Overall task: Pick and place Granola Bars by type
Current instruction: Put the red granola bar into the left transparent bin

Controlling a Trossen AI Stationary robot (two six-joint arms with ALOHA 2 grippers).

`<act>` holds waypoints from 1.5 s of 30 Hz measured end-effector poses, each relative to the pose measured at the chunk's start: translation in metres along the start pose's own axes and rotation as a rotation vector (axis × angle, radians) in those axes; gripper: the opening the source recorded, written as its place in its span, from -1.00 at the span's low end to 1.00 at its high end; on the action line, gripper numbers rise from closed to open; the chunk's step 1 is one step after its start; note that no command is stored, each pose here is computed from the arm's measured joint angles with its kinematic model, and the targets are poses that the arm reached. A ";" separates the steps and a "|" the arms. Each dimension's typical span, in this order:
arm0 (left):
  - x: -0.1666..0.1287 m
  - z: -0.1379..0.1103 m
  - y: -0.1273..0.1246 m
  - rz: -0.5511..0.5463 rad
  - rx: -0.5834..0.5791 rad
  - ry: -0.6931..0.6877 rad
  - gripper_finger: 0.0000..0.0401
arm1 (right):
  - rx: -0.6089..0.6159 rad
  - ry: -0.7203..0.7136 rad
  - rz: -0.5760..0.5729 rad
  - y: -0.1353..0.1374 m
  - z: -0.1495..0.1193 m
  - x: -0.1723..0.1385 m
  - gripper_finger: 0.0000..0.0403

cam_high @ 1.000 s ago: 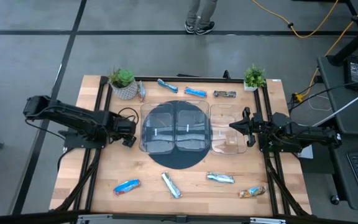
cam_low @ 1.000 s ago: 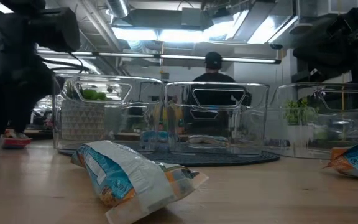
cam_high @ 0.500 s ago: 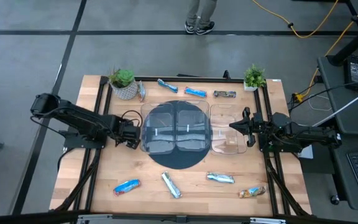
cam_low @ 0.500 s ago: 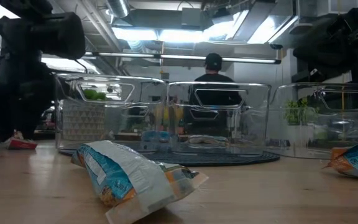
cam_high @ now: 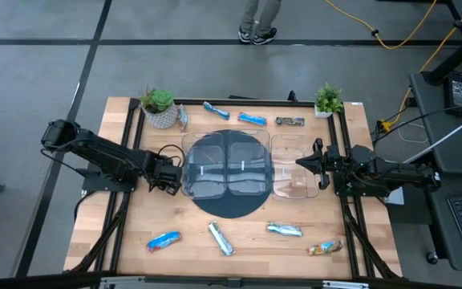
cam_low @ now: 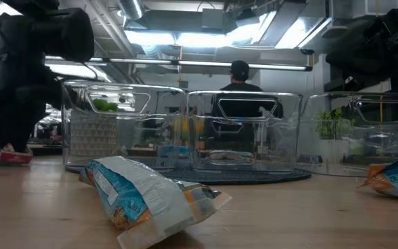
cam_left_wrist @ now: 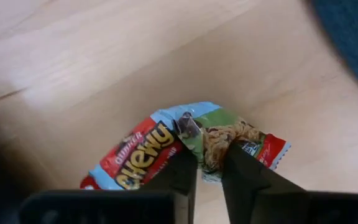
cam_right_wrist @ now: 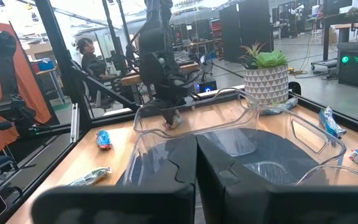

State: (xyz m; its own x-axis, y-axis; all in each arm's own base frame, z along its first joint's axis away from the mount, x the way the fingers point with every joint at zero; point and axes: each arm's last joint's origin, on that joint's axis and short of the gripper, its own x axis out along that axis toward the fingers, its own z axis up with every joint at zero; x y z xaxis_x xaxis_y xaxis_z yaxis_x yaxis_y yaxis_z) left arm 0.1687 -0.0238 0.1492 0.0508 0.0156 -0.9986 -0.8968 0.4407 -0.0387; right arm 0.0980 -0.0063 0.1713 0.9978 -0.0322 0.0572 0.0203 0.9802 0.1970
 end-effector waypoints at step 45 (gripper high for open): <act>-0.220 0.064 -0.024 -0.294 0.404 -0.607 -0.86 | 0.000 0.001 0.000 0.000 0.000 0.000 -0.96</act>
State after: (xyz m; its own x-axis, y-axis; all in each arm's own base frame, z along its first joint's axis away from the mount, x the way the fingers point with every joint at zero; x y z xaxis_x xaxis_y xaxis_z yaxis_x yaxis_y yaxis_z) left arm 0.2075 0.0198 0.3722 0.5970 0.2840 -0.7502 -0.5856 0.7935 -0.1656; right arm 0.0981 -0.0063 0.1713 0.9979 -0.0319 0.0567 0.0202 0.9802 0.1971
